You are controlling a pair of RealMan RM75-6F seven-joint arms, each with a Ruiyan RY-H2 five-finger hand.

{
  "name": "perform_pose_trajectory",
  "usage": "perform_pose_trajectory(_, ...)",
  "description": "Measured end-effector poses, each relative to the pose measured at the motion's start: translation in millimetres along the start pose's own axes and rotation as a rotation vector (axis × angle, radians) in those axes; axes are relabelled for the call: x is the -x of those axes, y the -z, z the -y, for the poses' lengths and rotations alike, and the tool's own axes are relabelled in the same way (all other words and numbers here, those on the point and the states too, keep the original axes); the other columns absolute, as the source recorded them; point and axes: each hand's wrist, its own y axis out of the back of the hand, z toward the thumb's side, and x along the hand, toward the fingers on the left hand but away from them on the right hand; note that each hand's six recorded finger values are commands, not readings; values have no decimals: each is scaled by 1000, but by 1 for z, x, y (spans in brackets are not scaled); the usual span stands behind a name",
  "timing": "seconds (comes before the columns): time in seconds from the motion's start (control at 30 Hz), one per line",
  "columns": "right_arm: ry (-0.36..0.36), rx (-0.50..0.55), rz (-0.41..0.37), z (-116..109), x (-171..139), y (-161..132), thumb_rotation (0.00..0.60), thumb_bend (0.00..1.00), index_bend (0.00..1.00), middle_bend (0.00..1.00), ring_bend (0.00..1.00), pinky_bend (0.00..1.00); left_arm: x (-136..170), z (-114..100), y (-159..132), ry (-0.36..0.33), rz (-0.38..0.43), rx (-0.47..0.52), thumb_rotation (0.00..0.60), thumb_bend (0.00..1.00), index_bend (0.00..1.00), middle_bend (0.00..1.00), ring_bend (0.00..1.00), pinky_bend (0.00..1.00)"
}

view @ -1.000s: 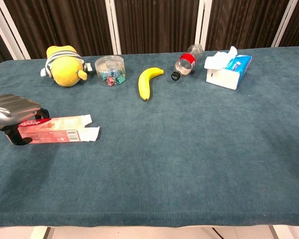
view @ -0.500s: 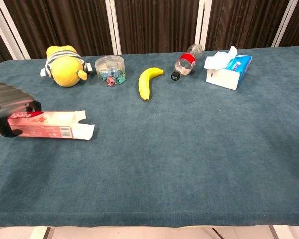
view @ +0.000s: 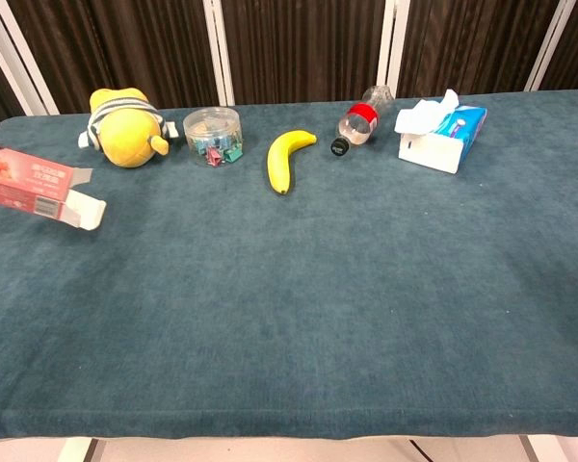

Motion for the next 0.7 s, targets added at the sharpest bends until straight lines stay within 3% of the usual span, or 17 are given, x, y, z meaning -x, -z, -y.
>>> perform_pose_trajectory(0.7,1,0,-1,0,-1,0,600,127,46,49,0,243,8,-17,6,-73,31,-122,600,472,520,582,935,998)
